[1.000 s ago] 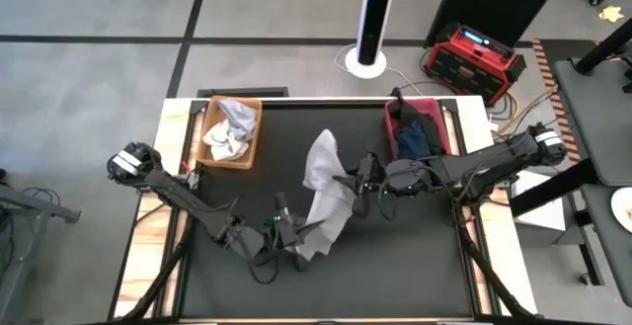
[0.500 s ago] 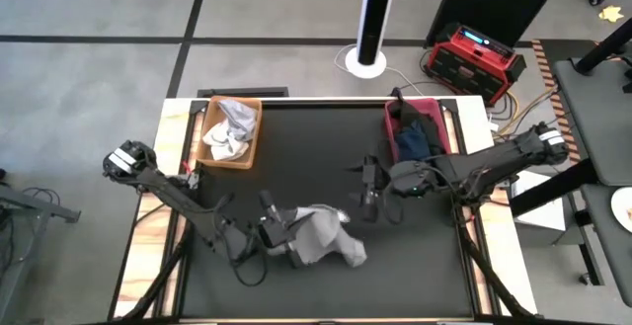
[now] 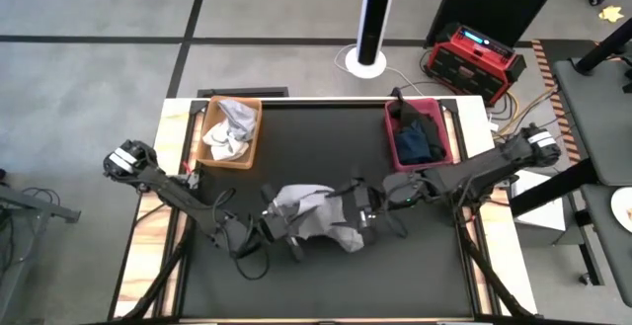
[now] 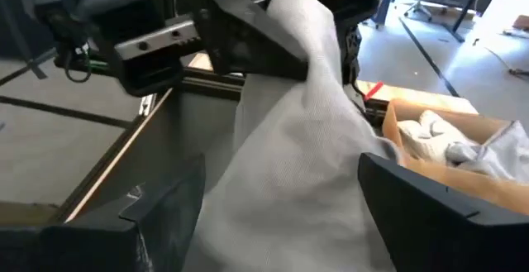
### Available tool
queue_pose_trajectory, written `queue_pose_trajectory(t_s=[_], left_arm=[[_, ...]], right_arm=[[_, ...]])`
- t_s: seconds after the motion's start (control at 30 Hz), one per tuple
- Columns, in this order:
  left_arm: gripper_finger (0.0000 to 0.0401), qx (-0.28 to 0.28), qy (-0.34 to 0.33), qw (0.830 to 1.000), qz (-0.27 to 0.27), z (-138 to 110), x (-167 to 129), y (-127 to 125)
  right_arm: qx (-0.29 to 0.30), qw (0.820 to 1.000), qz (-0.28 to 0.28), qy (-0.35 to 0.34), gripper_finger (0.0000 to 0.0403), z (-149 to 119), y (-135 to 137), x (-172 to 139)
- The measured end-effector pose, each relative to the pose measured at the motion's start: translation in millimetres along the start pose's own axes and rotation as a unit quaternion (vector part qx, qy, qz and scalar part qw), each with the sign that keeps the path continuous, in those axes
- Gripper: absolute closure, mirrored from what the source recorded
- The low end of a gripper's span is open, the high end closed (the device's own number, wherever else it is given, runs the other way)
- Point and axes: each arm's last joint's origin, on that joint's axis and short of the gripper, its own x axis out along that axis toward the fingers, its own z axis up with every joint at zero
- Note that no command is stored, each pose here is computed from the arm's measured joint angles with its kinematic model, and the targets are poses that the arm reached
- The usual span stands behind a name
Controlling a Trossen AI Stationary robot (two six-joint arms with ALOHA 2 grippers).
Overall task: Sort towels by color in basket
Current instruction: Put the gray towel into the orange bin
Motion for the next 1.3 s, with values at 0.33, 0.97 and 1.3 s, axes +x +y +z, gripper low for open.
queue_pose_trajectory(t_s=[0.33,0.97,1.3], left_arm=[[0.0399,-0.042,-0.028,0.998,-0.029,5,1,1],[0.0124,0.036,0.046,0.993,0.105,1,-4,9],[0.0111,0.072,0.076,0.982,0.155,1,-11,9]], right_arm=[[0.001,1.000,-0.016,-0.007,0.0191,-11,-1,28],[-0.031,0.995,-0.090,0.036,0.0394,-16,-5,24],[-0.094,0.985,-0.145,0.013,0.0394,-8,-7,17]])
